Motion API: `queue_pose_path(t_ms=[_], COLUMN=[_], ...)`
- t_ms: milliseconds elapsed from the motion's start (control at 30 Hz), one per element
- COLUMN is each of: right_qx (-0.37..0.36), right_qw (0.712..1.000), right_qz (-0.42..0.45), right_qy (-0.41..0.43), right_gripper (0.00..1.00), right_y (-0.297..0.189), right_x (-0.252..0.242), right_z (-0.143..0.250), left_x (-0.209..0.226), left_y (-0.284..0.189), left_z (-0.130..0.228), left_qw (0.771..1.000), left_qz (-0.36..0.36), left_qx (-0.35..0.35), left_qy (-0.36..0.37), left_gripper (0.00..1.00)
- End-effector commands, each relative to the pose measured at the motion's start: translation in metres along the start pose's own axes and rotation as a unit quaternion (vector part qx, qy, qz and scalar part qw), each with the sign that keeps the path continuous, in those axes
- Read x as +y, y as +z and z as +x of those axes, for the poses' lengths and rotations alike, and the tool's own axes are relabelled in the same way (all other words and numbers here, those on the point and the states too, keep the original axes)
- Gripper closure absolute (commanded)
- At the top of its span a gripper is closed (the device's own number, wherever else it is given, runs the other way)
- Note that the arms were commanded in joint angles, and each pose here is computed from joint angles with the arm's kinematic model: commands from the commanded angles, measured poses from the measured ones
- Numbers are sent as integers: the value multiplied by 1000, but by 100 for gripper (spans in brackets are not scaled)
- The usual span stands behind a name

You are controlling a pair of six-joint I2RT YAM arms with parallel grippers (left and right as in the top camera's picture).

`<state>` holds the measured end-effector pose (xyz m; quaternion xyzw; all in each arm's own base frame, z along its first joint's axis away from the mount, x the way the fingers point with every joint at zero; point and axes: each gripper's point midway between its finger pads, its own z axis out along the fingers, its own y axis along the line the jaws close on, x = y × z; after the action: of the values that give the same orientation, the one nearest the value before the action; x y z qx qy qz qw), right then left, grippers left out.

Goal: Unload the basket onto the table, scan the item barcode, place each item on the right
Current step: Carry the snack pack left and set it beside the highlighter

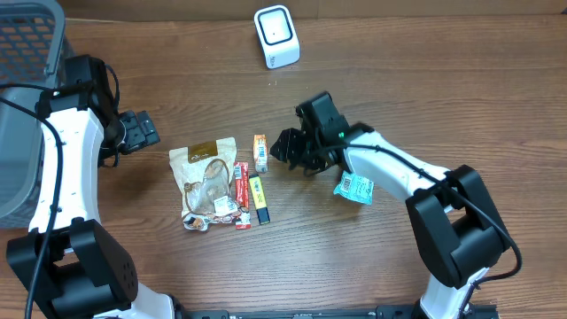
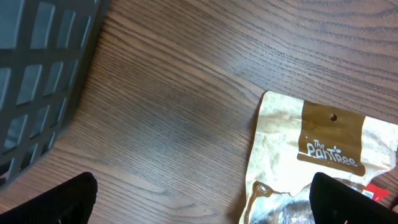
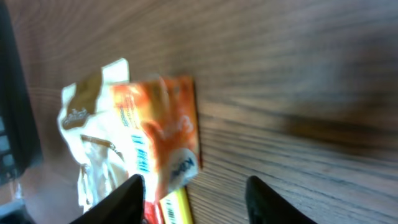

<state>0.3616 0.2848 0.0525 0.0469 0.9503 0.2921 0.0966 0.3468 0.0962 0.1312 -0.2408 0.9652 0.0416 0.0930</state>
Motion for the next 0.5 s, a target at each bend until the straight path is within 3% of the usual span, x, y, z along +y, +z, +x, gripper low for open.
queue_pose_path(t_ms=[0, 167, 267, 467], right_qx=[-79, -113, -128, -118], right_qw=[995, 987, 982, 975], right_qz=[12, 77, 94, 140], right_qy=[-56, -86, -103, -123], right_gripper=[41, 31, 20, 16], right_y=[-48, -72, -68, -40], right_x=[40, 60, 69, 61], right_z=[-42, -47, -40, -24], left_x=[-1, -1, -1, -1], left_y=[-2, -2, -2, -2], left_z=[-1, -1, -1, -1], left_qw=[1000, 1000, 1000, 1000], left_qz=[1, 1, 1, 1], left_qx=[-2, -2, -2, -2], left_qy=[7, 7, 7, 7], left_gripper=[0, 0, 0, 0])
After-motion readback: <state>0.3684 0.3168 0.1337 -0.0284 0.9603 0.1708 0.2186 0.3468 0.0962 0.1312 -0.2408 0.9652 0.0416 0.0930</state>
